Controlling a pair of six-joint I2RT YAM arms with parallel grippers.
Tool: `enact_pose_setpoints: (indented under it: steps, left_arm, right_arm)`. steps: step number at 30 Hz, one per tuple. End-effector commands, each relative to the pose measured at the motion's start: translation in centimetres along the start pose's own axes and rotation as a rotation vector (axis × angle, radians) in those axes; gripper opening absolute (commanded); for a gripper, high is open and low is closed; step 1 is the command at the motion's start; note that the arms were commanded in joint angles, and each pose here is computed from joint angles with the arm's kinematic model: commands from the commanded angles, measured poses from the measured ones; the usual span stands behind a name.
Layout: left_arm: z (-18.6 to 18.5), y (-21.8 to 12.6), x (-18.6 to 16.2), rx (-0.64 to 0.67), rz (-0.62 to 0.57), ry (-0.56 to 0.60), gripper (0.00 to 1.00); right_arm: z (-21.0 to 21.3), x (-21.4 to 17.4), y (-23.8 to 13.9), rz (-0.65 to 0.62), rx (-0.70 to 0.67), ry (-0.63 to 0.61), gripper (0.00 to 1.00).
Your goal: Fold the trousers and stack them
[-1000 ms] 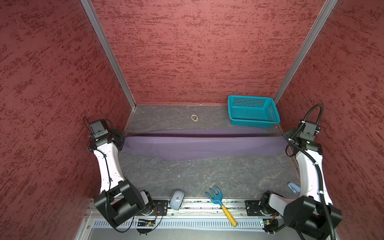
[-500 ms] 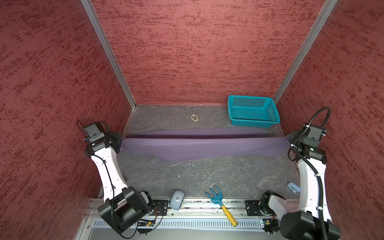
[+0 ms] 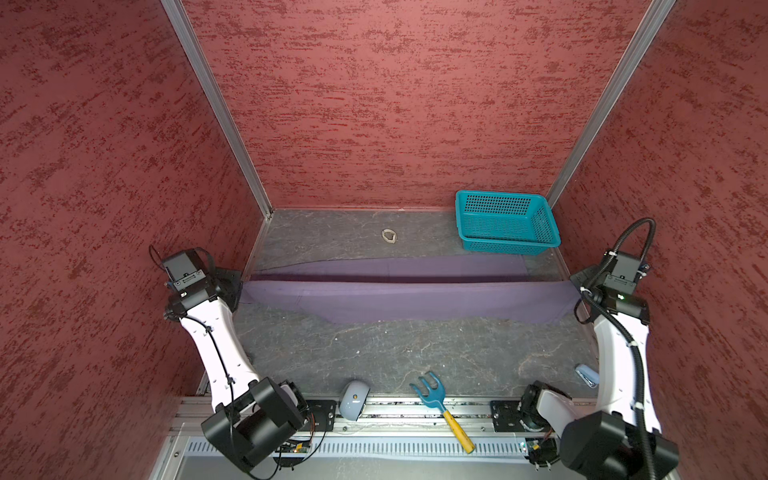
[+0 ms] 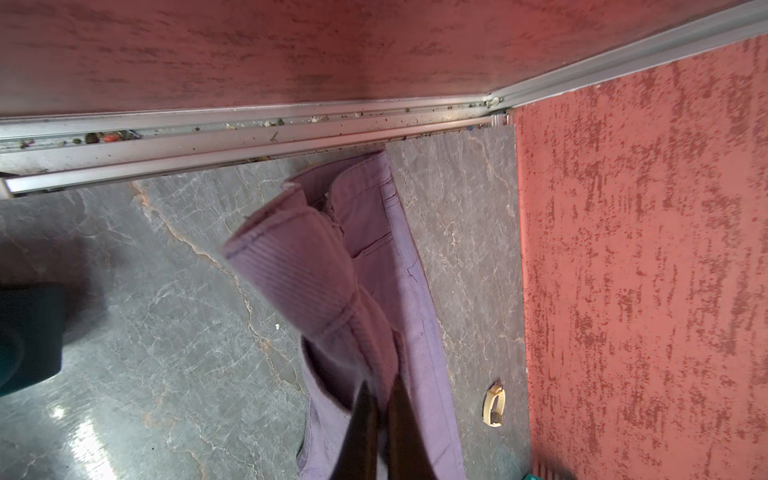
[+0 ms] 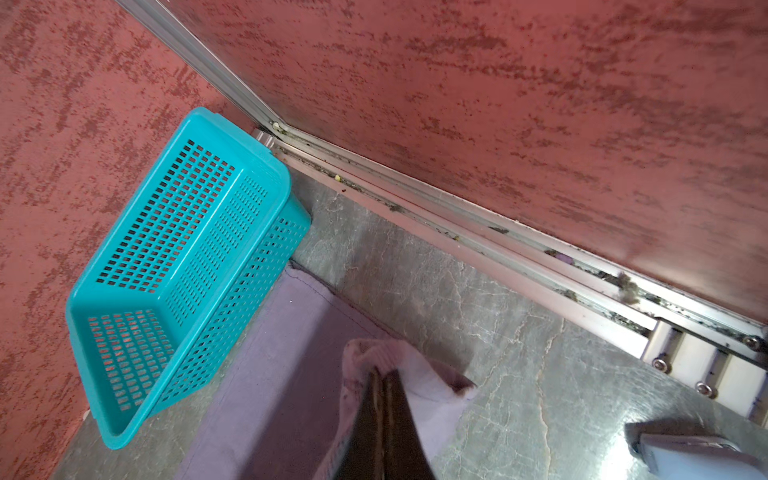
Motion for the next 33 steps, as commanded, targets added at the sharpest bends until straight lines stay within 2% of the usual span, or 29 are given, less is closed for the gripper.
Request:
enact_pose_setpoints:
  steps: [1,8,15,25,33]
  left_arm:
    - [-1.6,1.0,1.7,-0.039,-0.133,0.027,0.00]
    - [-3.7,3.9,1.2,-0.013,-0.128,0.063,0.00]
    - [-4.8,7.5,0.3,0.017,-0.097,0.097,0.00]
    - [-5.5,12.4,-2.1,0.095,-0.059,0.152,0.00]
    - [-4.2,15.5,-3.2,0.181,-0.037,0.183,0.00]
  right_arm:
    - [-0.1,2.0,1.2,-0.104,-0.029,0.046,0.00]
    - [1.5,2.3,4.9,-0.054,0.053,0.103,0.00]
    - [2.1,1.6,8.6,0.009,0.071,0.127,0.00]
    - [2.1,-1.9,14.6,0.144,0.083,0.160,0.00]
    - [1.5,-4.8,16.9,0.220,0.055,0.154,0.00]
Point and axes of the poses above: each gripper's point midway between its finger pads, its own y axis out along the fingers, its own z axis along the line the jaws close on, x = y × z, the point moved 8 cm from there along -y, back along the fingers, and after that the axes turned 9 degrees about -y, right-handed, at the moved point
